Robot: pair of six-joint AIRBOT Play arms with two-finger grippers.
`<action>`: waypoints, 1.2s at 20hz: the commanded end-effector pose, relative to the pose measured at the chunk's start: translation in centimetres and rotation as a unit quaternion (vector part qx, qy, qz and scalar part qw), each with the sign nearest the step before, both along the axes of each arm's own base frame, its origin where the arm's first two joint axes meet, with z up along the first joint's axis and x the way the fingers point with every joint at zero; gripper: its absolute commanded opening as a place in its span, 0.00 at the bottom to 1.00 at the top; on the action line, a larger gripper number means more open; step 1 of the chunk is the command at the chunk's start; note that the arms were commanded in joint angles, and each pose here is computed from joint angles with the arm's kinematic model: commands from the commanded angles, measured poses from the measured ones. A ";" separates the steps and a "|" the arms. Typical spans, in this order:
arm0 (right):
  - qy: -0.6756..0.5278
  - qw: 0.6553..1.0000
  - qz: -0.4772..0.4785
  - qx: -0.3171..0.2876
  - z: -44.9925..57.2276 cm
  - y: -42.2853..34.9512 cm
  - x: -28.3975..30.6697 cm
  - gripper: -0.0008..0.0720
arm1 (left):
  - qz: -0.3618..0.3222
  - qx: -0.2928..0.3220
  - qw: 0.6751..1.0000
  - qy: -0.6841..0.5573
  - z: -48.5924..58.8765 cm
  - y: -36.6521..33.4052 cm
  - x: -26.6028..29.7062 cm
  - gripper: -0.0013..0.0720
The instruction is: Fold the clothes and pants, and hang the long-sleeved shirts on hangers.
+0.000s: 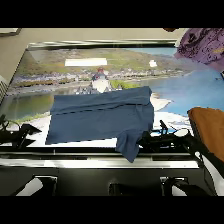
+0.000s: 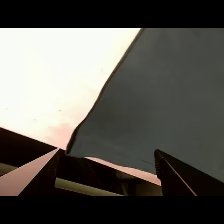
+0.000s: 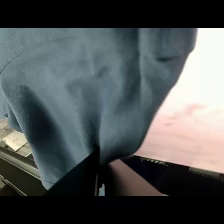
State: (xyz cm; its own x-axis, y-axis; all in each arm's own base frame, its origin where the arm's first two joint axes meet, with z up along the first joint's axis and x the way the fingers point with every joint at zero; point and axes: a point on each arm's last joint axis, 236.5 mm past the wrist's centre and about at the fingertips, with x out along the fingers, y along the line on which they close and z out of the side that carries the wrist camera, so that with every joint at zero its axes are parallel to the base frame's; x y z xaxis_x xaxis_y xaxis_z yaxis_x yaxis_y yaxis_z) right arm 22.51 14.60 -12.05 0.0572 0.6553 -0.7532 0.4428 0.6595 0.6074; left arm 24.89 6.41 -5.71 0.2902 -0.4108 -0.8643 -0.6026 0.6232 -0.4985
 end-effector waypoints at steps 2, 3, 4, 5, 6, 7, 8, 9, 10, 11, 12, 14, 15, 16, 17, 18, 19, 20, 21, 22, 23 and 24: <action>0.001 1.000 0.004 0.013 0.7 0.5 -0.2 0.05 | 0.075 -0.037 0.996 -0.027 -1.6 1.0 -1.5 0.92; 0.002 1.000 0.004 0.013 0.8 0.5 -0.3 0.05 | 0.075 -0.039 0.996 -0.028 -1.8 1.1 -1.5 0.92; 0.002 1.000 0.004 0.013 0.8 0.5 -0.3 0.05 | 0.070 -0.045 0.996 -0.028 -2.0 0.9 -1.5 0.93; 0.002 1.000 0.005 0.013 0.8 0.5 -0.3 0.05 | 0.065 -0.051 0.996 -0.025 -2.2 0.6 -1.5 0.92; 0.002 1.000 0.005 0.012 0.7 0.5 -0.3 0.05 | 0.056 -0.054 0.997 -0.022 -2.4 0.2 -1.4 0.92; 0.002 1.000 0.006 0.012 0.7 0.5 -0.3 0.05 | 0.047 -0.057 0.997 -0.020 -2.6 -0.2 -1.4 0.93; 0.002 1.000 0.007 0.011 0.7 0.4 -0.3 0.05 | 0.037 -0.059 0.997 -0.017 -2.8 -0.6 -1.4 0.93; 0.002 1.000 0.007 0.011 0.7 0.4 -0.3 0.05 | 0.029 -0.064 0.997 -0.012 -3.1 -1.0 -1.4 0.92; 0.002 1.000 0.007 0.011 0.7 0.4 -0.3 0.05 | 0.024 -0.068 0.997 -0.008 -3.3 -1.4 -1.4 0.92; 0.002 1.000 0.007 0.011 0.7 0.4 -0.3 0.05 | 0.020 -0.072 0.997 -0.004 -3.5 -1.7 -1.4 0.93; 0.002 1.000 0.007 0.011 0.7 0.4 -0.4 0.05 | 0.018 -0.075 0.997 0.001 -3.8 -1.9 -1.4 0.93; 0.001 1.000 0.007 0.011 0.7 0.4 -0.3 0.05 | 0.016 -0.084 0.996 0.009 -4.2 -2.2 -1.5 0.92; 0.000 1.000 0.008 0.011 0.7 0.4 -0.3 0.05 | 0.015 -0.087 0.996 0.011 -4.3 -2.4 -1.5 0.92; 0.000 1.000 0.008 0.010 0.7 0.4 -0.3 0.05 | 0.014 -0.089 0.996 0.013 -4.5 -2.5 -1.5 0.92; 0.000 1.000 0.008 0.010 0.7 0.4 -0.3 0.05 | 0.014 -0.088 0.996 0.013 -4.6 -2.5 -1.4 0.92; 0.000 1.000 0.008 0.010 0.7 0.4 -0.3 0.05 | 0.016 -0.085 0.996 0.011 -4.6 -2.4 -1.3 0.92; 0.000 1.000 0.008 0.010 0.7 0.4 -0.3 0.05 | 0.015 -0.084 0.996 0.011 -4.6 -2.4 -1.3 0.91; 0.000 1.000 0.008 0.010 0.7 0.4 -0.3 0.05 | 0.015 -0.084 0.996 0.011 -4.6 -2.4 -1.2 0.91; 0.000 1.000 0.008 0.010 0.7 0.4 -0.3 0.05 | 0.015 -0.085 0.996 0.011 -4.6 -2.4 -1.3 0.91; 0.000 1.000 0.008 0.010 0.7 0.4 -0.3 0.05 | 0.014 -0.085 0.996 0.012 -4.6 -2.4 -1.3 0.87; 0.000 1.000 0.008 0.010 0.7 0.4 -0.3 0.05 | 0.014 -0.085 0.996 0.011 -4.6 -2.4 -1.3 0.84; 0.000 1.000 0.008 0.010 0.7 0.4 -0.3 0.05 | 0.015 -0.084 0.996 0.012 -4.7 -2.4 -1.3 0.84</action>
